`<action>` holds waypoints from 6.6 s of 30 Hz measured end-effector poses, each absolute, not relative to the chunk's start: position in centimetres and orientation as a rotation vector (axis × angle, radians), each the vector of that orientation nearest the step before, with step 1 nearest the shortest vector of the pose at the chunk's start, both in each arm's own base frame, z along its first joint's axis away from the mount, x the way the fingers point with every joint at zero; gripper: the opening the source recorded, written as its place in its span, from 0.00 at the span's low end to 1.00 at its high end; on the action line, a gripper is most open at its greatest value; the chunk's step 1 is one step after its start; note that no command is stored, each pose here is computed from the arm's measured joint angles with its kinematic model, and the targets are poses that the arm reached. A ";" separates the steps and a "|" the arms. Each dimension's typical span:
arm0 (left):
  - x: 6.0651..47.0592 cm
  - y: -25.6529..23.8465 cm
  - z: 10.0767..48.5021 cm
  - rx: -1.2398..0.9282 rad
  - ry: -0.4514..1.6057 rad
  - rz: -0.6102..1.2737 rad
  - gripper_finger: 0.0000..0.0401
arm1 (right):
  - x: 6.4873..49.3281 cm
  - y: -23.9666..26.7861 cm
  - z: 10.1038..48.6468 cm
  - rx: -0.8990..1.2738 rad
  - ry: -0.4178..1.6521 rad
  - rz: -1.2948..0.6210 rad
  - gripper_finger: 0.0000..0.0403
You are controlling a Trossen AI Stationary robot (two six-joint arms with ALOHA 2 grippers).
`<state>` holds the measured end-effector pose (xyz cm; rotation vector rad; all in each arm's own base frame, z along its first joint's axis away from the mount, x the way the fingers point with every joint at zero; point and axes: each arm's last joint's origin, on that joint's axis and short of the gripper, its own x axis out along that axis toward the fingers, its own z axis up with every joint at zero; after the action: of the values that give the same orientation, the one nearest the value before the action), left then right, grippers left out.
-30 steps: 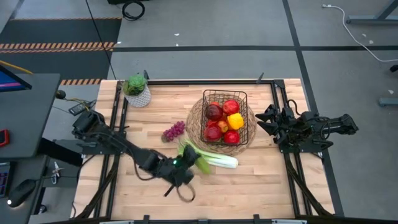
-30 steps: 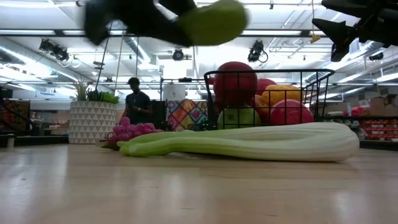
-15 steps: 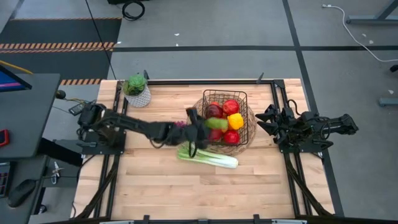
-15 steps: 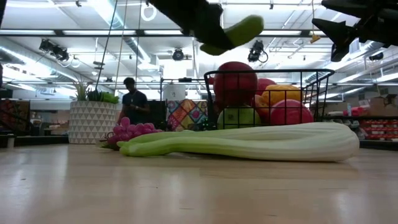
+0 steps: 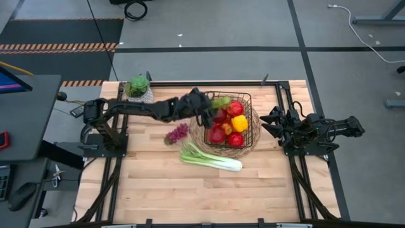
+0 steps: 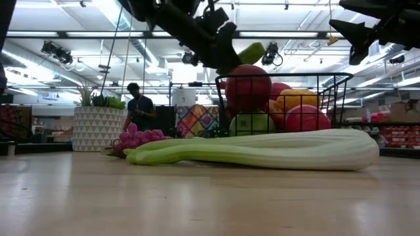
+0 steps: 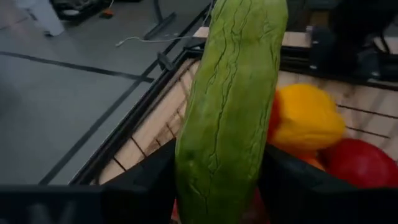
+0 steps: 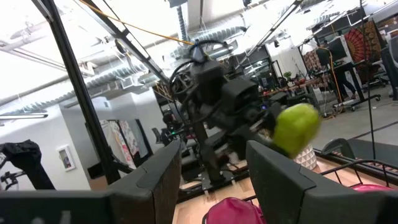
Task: Build produce basket
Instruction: Put the cucumber into the wire basket, then put the grapes into the wire basket
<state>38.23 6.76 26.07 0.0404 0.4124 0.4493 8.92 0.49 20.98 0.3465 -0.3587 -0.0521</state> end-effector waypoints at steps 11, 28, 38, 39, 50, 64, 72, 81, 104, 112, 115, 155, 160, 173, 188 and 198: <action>42.5 10.5 27.2 0.128 0.601 0.461 0.50 | 8.9 0.5 20.9 0.346 -0.356 -0.050 0.47; 44.0 12.4 23.9 0.399 0.861 0.388 0.52 | 8.9 0.5 21.0 0.347 -0.358 -0.054 0.47; 43.8 12.8 24.0 0.367 0.859 0.488 0.51 | 8.9 0.5 21.0 0.346 -0.358 -0.054 0.47; 43.8 12.7 24.0 0.344 0.854 0.497 0.50 | 8.9 0.5 21.0 0.346 -0.357 -0.053 0.47; 44.0 12.2 24.0 0.280 0.828 0.518 0.54 | 8.9 0.5 21.0 0.346 -0.358 -0.053 0.47; 44.3 11.3 24.5 0.260 0.782 0.428 0.70 | 8.9 0.5 21.0 0.346 -0.358 -0.053 0.47; 43.3 9.3 27.0 0.368 0.792 0.356 0.88 | 8.9 0.5 21.0 0.346 -0.358 -0.052 0.47; 41.3 3.8 29.3 0.509 0.881 0.473 0.89 | 8.9 0.5 21.0 0.346 -0.358 -0.054 0.47; 30.4 -5.0 23.4 0.290 0.807 0.365 0.89 | 9.0 0.5 21.0 0.347 -0.358 -0.053 0.47; 28.5 -4.3 22.2 0.141 0.949 0.552 0.89 | 9.0 0.5 20.9 0.345 -0.348 -0.056 0.47; 28.3 -4.0 21.4 0.104 0.998 0.601 0.89 | 9.0 0.5 20.9 0.345 -0.348 -0.058 0.47; 28.7 3.4 14.1 0.006 1.317 0.419 0.85 | 9.1 0.5 20.9 0.345 -0.347 -0.056 0.47; 28.8 3.4 14.1 0.011 1.305 0.413 0.74 | 9.1 0.5 20.9 0.345 -0.347 -0.056 0.47; 29.1 3.4 15.0 0.016 1.335 0.407 0.44 | 9.1 0.5 20.9 0.345 -0.347 -0.056 0.47; 30.0 3.3 25.8 0.056 1.053 0.366 0.35 | 9.0 0.5 20.9 0.345 -0.347 -0.056 0.47; 29.4 1.0 32.1 0.226 0.625 0.248 0.35 | 9.1 0.5 20.9 0.345 -0.347 -0.054 0.47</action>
<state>29.44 1.05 32.12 0.2262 0.6254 0.2477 9.05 0.51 20.89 0.3445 -0.3467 -0.0544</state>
